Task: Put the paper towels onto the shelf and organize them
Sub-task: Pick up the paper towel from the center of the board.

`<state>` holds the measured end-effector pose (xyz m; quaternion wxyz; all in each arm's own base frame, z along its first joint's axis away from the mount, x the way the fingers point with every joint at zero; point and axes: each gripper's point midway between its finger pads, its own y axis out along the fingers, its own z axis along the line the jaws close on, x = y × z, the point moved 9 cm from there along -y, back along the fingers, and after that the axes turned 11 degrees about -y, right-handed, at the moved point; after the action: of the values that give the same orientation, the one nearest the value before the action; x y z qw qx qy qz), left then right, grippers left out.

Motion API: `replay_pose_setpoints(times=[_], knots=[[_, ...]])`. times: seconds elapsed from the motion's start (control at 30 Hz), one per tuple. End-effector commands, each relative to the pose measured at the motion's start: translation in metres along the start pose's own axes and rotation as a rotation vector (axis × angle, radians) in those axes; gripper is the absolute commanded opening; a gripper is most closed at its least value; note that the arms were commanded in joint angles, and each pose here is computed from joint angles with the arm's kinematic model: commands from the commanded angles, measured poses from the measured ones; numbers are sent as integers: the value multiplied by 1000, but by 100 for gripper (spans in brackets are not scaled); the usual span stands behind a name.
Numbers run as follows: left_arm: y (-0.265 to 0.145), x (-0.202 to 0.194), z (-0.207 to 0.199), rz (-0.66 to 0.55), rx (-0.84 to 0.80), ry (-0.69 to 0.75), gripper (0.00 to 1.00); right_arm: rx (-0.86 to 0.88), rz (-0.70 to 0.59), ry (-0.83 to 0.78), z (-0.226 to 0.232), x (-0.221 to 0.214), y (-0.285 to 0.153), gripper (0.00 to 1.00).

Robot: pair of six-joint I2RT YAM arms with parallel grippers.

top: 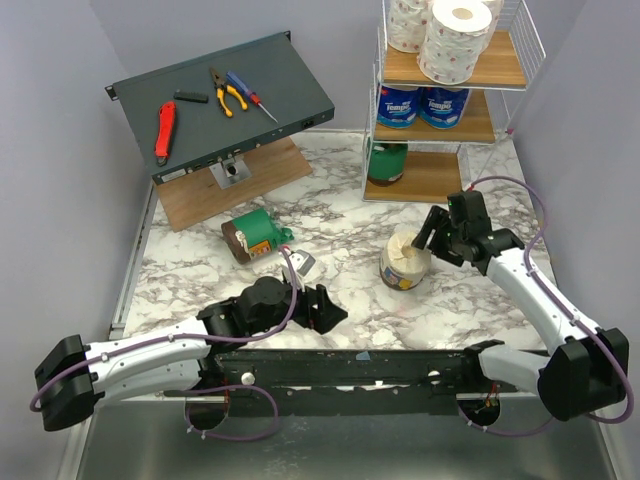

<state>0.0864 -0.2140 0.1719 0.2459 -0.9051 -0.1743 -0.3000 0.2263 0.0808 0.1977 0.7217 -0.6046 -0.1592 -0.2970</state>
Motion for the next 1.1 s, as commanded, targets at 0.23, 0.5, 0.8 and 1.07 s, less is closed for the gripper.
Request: replay_pose_setpoints(times=[0.23, 0.5, 0.8, 1.07], knots=[[-3, -2, 3, -6, -2, 14, 90, 114, 8, 31, 5, -11, 6, 70], [-2, -3, 3, 0, -5, 9, 90, 79, 8, 21, -4, -23, 7, 62], [-4, -3, 4, 5, 7, 20, 90, 63, -1, 32, -4, -21, 15, 46], [-8, -2, 5, 1, 25, 31, 90, 92, -59, 76, 4, -6, 5, 35]])
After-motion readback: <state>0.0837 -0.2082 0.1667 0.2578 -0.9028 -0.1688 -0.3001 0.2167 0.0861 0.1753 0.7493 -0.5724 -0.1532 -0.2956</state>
